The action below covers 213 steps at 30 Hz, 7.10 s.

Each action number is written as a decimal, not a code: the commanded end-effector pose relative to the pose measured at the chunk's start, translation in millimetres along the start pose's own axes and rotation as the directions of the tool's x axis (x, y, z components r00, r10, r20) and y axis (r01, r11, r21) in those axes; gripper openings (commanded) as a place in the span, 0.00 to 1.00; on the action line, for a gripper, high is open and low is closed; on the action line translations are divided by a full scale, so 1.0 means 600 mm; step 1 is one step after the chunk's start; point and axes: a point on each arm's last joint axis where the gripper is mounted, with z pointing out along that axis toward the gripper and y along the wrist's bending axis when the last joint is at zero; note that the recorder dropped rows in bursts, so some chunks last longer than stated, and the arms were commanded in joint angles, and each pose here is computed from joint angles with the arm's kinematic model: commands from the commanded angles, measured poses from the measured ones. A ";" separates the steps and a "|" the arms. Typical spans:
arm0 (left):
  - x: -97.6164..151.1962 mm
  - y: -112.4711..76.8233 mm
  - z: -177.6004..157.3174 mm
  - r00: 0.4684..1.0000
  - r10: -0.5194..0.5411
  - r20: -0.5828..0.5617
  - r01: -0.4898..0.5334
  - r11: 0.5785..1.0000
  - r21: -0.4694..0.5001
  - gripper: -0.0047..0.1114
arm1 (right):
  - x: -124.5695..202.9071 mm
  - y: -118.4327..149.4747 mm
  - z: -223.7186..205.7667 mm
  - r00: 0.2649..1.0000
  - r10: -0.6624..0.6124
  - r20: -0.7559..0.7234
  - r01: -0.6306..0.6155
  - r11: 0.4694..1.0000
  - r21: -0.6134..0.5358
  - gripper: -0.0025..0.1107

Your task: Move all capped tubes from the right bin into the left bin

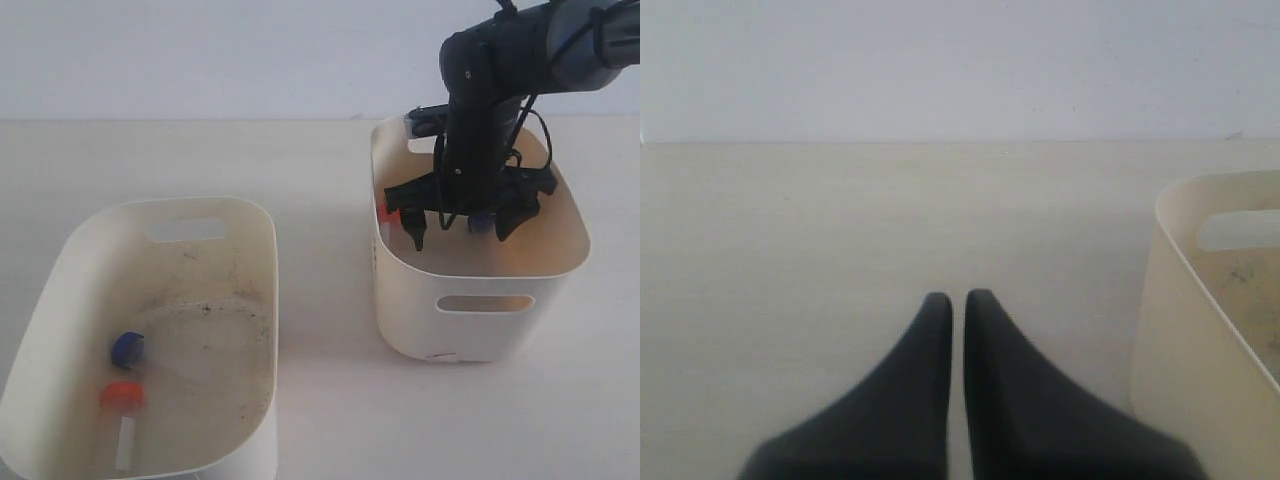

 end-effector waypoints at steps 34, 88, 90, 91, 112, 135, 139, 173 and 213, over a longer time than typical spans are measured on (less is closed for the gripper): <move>-0.001 0.000 0.000 1.000 -0.008 -0.001 0.008 1.000 -0.003 0.08 | 0.000 0.024 0.002 1.000 -0.026 0.003 0.026 0.986 -0.164 0.79; -0.001 0.000 0.000 1.000 -0.008 0.002 0.008 1.000 -0.003 0.08 | 0.075 0.002 -0.284 0.964 -0.073 0.255 0.151 0.942 -0.301 0.02; -0.001 0.000 0.000 1.000 -0.008 0.002 0.008 1.000 -0.003 0.08 | 0.091 0.036 -0.300 0.952 -0.112 0.286 0.207 0.921 -0.329 0.02; -0.001 0.000 0.000 1.000 -0.008 0.002 0.008 1.000 -0.003 0.08 | 0.101 0.056 -0.304 0.945 -0.138 0.295 0.240 0.908 -0.344 0.02; -0.002 0.000 0.000 1.000 -0.008 0.007 0.008 1.000 -0.003 0.08 | 0.234 0.317 -0.250 0.823 -0.447 0.350 0.565 0.706 -0.427 0.78; -0.002 0.000 0.000 1.000 -0.008 0.005 0.008 1.000 -0.003 0.08 | 0.048 0.007 -0.272 0.908 -0.118 0.401 0.187 0.973 -0.137 0.03; -0.002 0.000 0.000 1.000 -0.008 0.005 0.008 1.000 -0.003 0.08 | 0.034 -0.003 -0.234 0.940 -0.123 0.317 0.187 0.966 -0.178 0.03; -0.001 0.000 0.000 1.000 -0.008 0.000 0.008 1.000 -0.003 0.08 | -0.010 0.003 -0.056 0.991 -0.095 0.098 0.120 0.947 -0.299 0.03; -0.002 0.000 0.000 1.000 -0.008 0.003 0.008 1.000 -0.003 0.08 | -0.014 0.017 -0.001 0.991 -0.113 0.066 0.128 0.938 -0.321 0.67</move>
